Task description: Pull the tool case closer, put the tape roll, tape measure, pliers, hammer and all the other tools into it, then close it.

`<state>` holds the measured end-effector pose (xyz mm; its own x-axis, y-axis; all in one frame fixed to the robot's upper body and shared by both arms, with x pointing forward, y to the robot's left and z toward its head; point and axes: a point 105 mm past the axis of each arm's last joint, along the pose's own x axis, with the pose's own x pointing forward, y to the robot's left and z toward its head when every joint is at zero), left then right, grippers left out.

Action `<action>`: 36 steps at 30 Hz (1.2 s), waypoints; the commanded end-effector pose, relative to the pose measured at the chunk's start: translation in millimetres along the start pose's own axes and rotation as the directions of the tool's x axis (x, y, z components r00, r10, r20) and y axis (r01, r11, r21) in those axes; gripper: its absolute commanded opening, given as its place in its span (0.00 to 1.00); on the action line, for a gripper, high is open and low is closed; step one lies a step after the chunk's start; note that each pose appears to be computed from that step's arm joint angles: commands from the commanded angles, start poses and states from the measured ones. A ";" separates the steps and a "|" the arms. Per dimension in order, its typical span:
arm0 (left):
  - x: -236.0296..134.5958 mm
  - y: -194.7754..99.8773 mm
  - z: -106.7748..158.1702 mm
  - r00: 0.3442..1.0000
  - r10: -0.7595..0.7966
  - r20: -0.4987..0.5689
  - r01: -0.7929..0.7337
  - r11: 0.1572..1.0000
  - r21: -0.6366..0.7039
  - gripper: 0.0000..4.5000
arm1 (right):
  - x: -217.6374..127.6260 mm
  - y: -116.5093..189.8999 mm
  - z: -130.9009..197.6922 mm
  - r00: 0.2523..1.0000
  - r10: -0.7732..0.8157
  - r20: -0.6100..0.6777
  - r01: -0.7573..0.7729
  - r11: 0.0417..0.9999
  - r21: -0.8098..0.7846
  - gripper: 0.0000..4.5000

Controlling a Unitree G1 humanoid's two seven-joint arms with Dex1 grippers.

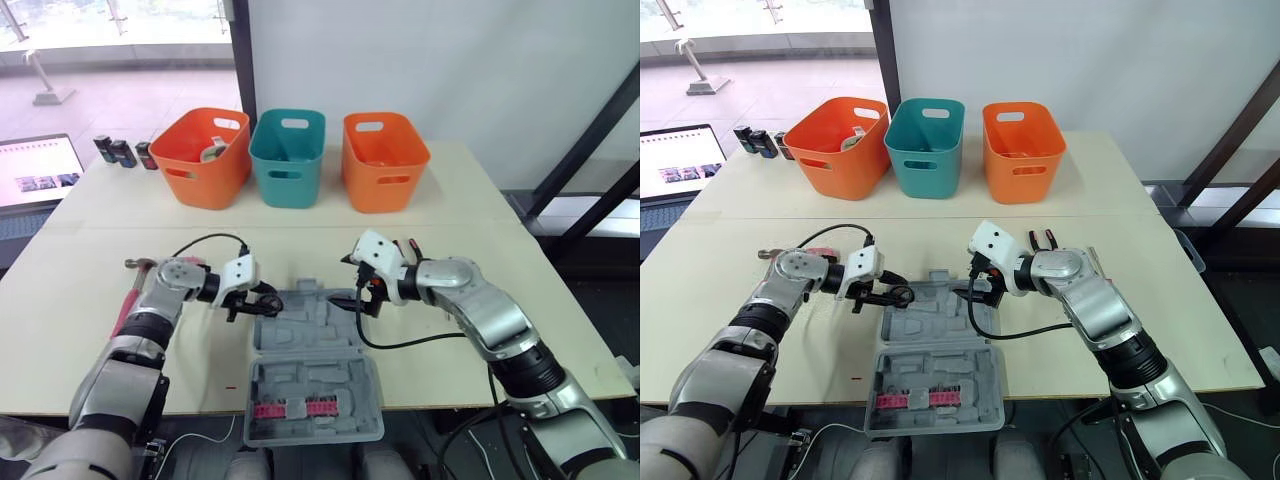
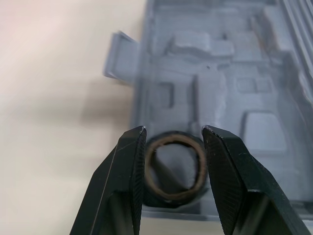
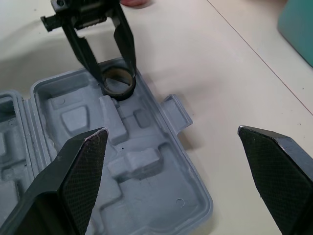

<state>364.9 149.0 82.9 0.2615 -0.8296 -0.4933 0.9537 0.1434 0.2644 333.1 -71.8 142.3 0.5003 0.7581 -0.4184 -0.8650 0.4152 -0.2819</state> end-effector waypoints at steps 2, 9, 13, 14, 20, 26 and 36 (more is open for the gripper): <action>-25.7 17.1 16.1 0.991 0.100 0.089 -0.096 0.994 -0.049 0.42 | -12.3 -5.1 12.9 0.998 -0.026 0.052 0.028 0.999 -0.034 1.00; -119.0 30.0 9.8 0.938 0.339 0.067 -0.315 0.919 -0.235 0.42 | -76.0 -28.6 -22.3 0.977 -0.210 0.035 0.207 0.975 0.085 1.00; -176.2 0.3 -20.4 0.896 0.437 -0.072 -0.437 0.844 -0.313 0.42 | -123.3 -31.1 -58.7 0.946 -0.322 -0.032 0.323 0.932 0.164 1.00; -189.7 -11.3 -30.7 0.886 0.448 -0.119 -0.461 0.827 -0.323 0.42 | -134.0 -29.5 -64.5 0.939 -0.342 -0.032 0.342 0.923 0.179 1.00; -277.5 -69.4 -84.8 0.733 0.565 -0.380 -0.680 0.631 -0.373 0.98 | -196.6 -19.2 -98.6 0.894 -0.442 -0.074 0.447 0.868 0.215 1.00; -325.6 -93.3 -103.7 0.593 0.630 -0.500 -0.803 0.505 -0.316 0.98 | -247.0 -15.4 -126.2 0.860 -0.487 -0.152 0.510 0.829 0.229 1.00; -312.5 -101.5 -114.0 0.621 0.628 -0.469 -0.784 0.503 -0.364 0.98 | -244.9 -10.5 -137.0 0.862 -0.478 -0.171 0.507 0.831 0.230 1.00</action>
<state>201.7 457.3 112.7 0.8216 -0.1623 -0.5465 0.3249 0.9210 0.2149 223.7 -333.5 119.0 0.8384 0.3666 -0.4033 -0.4763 0.8526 -0.2150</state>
